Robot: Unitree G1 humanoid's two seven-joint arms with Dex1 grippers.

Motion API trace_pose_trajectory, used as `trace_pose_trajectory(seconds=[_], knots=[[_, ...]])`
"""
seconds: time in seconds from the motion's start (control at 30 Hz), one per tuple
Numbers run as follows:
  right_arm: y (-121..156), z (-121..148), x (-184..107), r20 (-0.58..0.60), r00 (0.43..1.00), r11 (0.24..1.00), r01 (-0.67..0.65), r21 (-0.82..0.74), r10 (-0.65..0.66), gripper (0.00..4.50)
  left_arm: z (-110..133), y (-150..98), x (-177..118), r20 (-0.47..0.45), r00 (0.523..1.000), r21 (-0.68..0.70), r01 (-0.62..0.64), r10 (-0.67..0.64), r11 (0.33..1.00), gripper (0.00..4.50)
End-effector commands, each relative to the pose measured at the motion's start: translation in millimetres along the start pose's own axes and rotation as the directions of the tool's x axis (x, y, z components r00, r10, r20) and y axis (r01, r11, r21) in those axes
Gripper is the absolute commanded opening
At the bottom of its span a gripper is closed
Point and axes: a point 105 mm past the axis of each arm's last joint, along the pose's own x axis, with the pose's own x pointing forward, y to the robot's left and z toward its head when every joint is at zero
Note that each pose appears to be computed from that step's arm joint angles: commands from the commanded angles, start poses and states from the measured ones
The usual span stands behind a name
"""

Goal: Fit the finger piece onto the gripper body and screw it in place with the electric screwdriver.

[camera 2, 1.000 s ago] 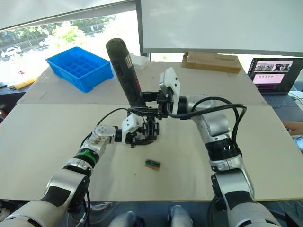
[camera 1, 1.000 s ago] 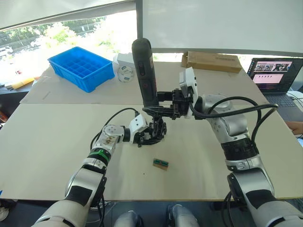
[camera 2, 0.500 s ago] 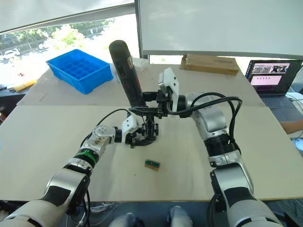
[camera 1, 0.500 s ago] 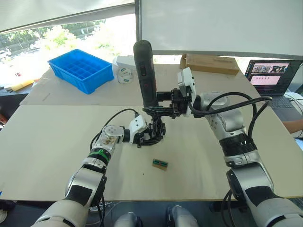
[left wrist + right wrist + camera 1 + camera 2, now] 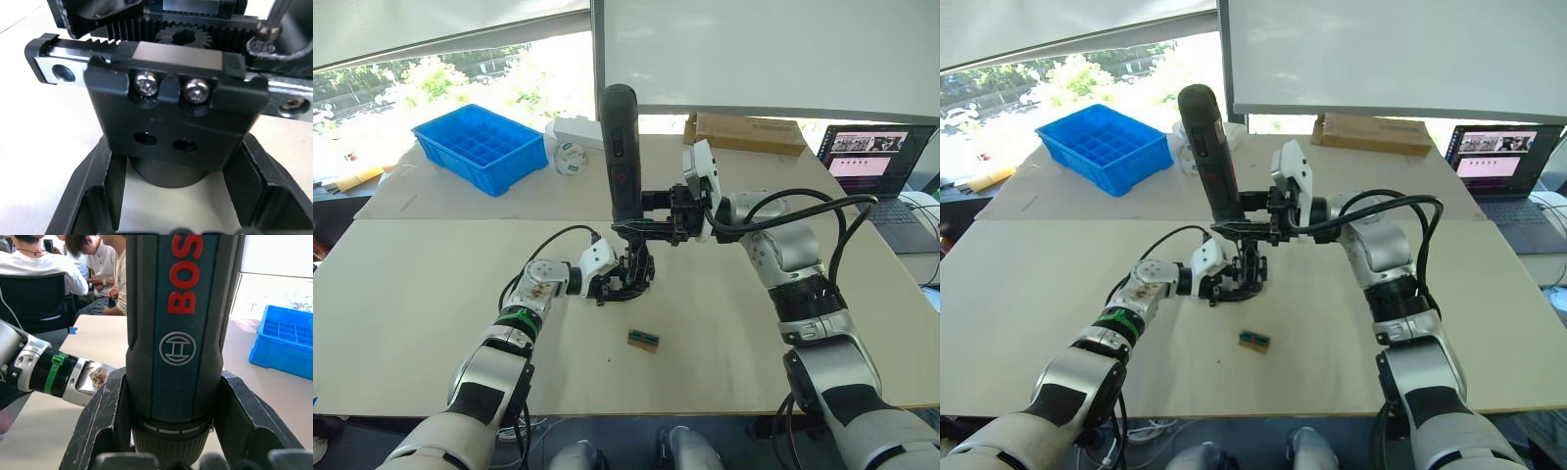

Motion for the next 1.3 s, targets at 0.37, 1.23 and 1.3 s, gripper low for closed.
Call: trace_pose_trajectory(seconds=[0.37,1.23,1.3], knots=[[-0.6,-69.3,-19.2,-0.222,0.973,0.985,0.101,0.138,-0.069,1.92,24.8,18.4,-13.5,0.047,0.998,0.090,-0.055,0.051,0.994,2.27],[51.3,123.3,-4.2,0.377,0.915,0.987,-0.109,-0.121,0.147,1.92,9.8,9.3,-6.3,-0.007,1.000,0.093,-0.026,0.027,0.995,2.27],[60.6,128.2,-10.7,0.407,0.895,0.983,-0.178,-0.050,0.182,1.92,7.6,12.2,-11.8,-0.018,0.999,0.094,-0.037,0.039,0.995,3.31]])
